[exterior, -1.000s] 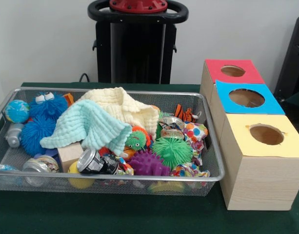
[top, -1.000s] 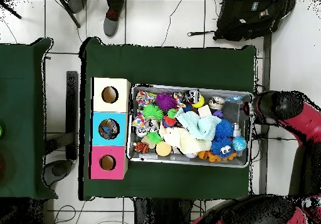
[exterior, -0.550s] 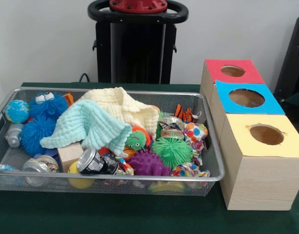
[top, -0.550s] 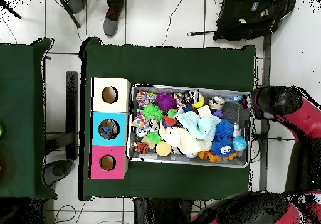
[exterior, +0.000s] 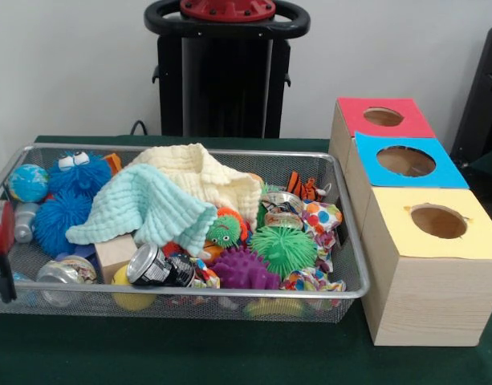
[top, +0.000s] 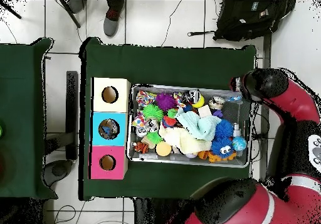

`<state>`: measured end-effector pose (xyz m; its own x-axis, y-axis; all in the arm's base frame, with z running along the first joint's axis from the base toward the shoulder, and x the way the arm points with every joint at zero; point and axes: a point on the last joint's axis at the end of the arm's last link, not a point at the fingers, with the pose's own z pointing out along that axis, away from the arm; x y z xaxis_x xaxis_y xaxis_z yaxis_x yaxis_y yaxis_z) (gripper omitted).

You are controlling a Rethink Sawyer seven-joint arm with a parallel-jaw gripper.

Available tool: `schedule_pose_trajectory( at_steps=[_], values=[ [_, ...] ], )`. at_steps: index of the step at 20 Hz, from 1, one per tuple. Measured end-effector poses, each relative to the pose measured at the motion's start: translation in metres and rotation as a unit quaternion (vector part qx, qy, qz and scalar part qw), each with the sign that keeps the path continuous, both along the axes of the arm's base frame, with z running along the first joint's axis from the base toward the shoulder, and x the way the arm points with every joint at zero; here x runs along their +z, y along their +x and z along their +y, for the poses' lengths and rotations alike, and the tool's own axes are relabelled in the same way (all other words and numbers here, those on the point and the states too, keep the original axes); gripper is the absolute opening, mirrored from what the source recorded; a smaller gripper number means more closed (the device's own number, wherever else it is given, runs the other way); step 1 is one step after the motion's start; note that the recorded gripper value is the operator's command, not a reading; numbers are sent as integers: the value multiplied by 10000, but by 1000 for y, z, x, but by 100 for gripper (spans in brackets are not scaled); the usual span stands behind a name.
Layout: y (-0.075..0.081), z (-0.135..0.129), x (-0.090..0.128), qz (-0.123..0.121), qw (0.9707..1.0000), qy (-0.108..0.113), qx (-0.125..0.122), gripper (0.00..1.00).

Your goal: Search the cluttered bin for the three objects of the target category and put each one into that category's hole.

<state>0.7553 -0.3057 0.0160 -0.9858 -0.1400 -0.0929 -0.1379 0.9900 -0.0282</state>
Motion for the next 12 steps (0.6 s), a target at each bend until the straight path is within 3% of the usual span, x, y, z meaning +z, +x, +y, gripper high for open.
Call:
schedule_pose_trajectory(
  at_steps=[2,6,12],
  values=[
    [14,10,-3,-99,9999,-2,-89,100],
    [25,18,-12,-218,9995,-25,-240,100],
    [25,17,-39,-165,9992,-108,-339,100]
  ],
)
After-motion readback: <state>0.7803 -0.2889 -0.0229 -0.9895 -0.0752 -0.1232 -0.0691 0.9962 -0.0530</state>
